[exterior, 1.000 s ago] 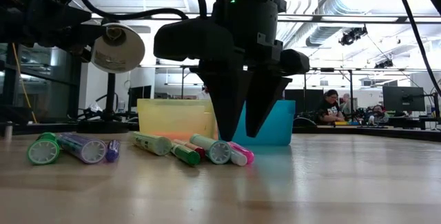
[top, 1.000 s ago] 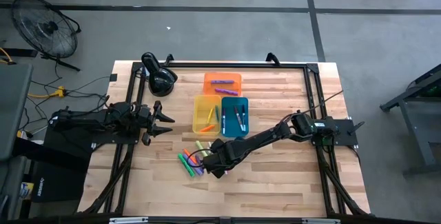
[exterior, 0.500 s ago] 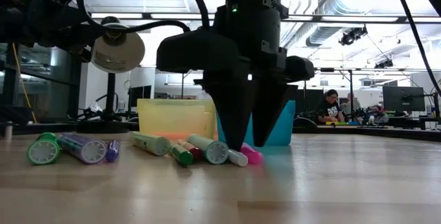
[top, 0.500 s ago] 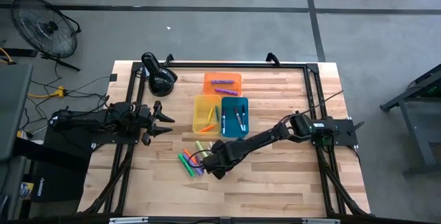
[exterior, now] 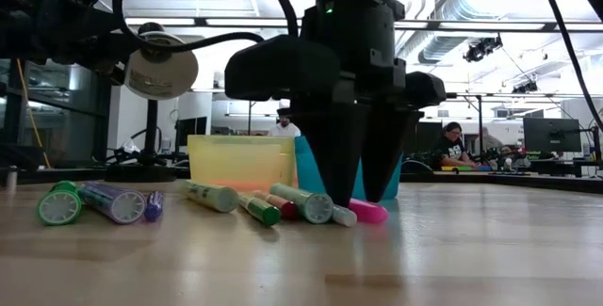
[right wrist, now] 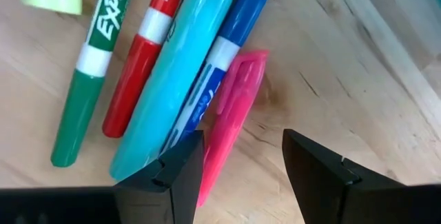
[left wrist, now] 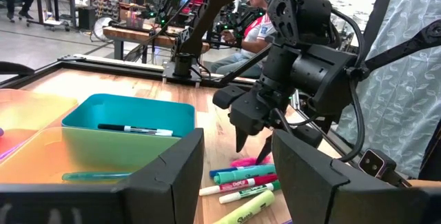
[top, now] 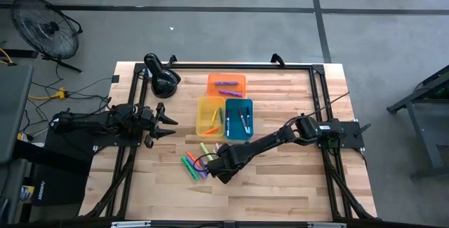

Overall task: Pick & Place Markers
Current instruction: Put the pink pen into the yellow bin

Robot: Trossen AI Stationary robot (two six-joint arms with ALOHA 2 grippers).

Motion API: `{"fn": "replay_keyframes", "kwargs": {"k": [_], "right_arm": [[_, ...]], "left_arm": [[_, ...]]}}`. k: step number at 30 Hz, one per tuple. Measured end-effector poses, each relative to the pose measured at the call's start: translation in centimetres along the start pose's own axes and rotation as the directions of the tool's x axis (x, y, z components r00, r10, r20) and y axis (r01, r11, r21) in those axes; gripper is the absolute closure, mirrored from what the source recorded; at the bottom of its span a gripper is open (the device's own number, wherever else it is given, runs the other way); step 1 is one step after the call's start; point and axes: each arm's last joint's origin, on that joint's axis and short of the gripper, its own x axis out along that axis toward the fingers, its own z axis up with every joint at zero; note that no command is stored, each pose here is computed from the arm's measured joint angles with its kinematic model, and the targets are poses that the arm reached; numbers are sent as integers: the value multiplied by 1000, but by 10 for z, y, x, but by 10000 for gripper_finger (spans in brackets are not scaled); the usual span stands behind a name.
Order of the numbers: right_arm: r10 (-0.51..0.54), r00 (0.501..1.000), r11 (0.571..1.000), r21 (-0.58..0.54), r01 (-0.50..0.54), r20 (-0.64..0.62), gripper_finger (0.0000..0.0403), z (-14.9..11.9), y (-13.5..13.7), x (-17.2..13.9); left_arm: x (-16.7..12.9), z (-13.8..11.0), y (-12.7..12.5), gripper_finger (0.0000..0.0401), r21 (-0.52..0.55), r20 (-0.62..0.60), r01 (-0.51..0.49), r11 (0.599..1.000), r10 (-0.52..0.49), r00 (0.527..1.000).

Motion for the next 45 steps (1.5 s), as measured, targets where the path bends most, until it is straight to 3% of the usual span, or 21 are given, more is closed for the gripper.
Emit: {"fn": "replay_keyframes", "kwargs": {"k": [7,22,34,45], "right_arm": [[-42,999,999,-17,42,-24,217,1,-6,0],[-16,1000,994,-106,15,-12,218,7,-5,0],[56,997,998,-8,-57,-53,237,9,-17,25],[50,998,998,-24,-51,-46,256,9,-19,27]], "left_arm": [[0,0,0,231,0,0,0,1000,0,1000],[0,0,0,231,0,0,0,1000,0,1000],[0,0,0,231,0,0,0,1000,0,1000],[0,0,0,231,0,0,0,1000,0,1000]]}}
